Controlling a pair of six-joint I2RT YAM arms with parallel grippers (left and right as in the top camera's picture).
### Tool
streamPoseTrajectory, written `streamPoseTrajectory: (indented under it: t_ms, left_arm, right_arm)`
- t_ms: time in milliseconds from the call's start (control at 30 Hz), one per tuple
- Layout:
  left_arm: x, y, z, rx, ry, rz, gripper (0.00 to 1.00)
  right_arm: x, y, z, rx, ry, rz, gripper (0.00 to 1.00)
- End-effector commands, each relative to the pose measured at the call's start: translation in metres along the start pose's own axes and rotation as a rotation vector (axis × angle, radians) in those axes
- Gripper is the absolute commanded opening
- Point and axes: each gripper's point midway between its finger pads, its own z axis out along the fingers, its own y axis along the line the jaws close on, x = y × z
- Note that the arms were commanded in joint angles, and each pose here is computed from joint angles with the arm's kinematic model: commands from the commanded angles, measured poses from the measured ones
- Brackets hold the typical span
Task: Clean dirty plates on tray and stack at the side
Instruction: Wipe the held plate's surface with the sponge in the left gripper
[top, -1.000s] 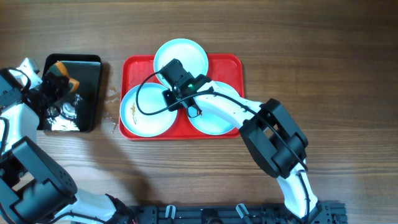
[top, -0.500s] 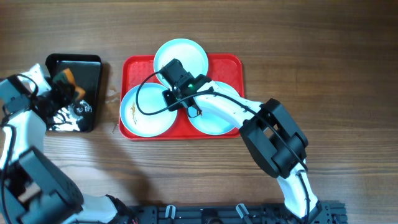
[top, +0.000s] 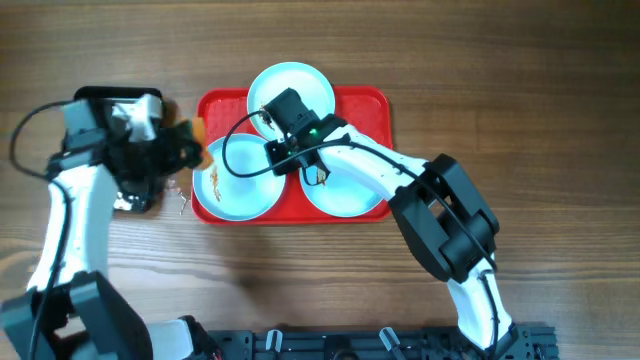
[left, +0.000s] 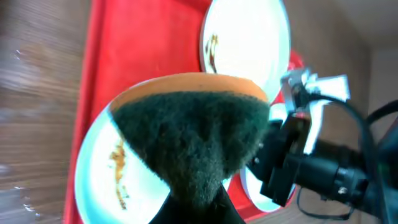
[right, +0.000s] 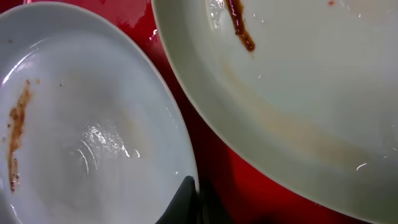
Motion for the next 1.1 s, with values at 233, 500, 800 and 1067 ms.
streamPoseTrajectory:
  t_ms: [233, 500, 800, 1067]
  left_arm:
    - [0.064, 0.026, 0.089, -0.253, 0.29, -0.169, 0.04]
    - [0.079, 0.084, 0.071, -0.587, 0.328, -0.153, 0.04]
    - [0.042, 0.075, 0.043, -0.66, 0.18, -0.086, 0.04]
    - [0.025, 0.02, 0.045, -0.399, 0.093, -0.057, 0.04]
  right_arm:
    - [0.008, 0.001, 0.003, -0.091, 0.054, 0.013, 0.04]
    - [0.007, -0.001, 0.003, -0.083, 0.051, 0.013, 0.04]
    - [0.007, -0.005, 0.004, -0.061, 0.045, 0.013, 0.04]
    - [0.005, -0.004, 0.004, -0.063, 0.04, 0.012, 0.04]
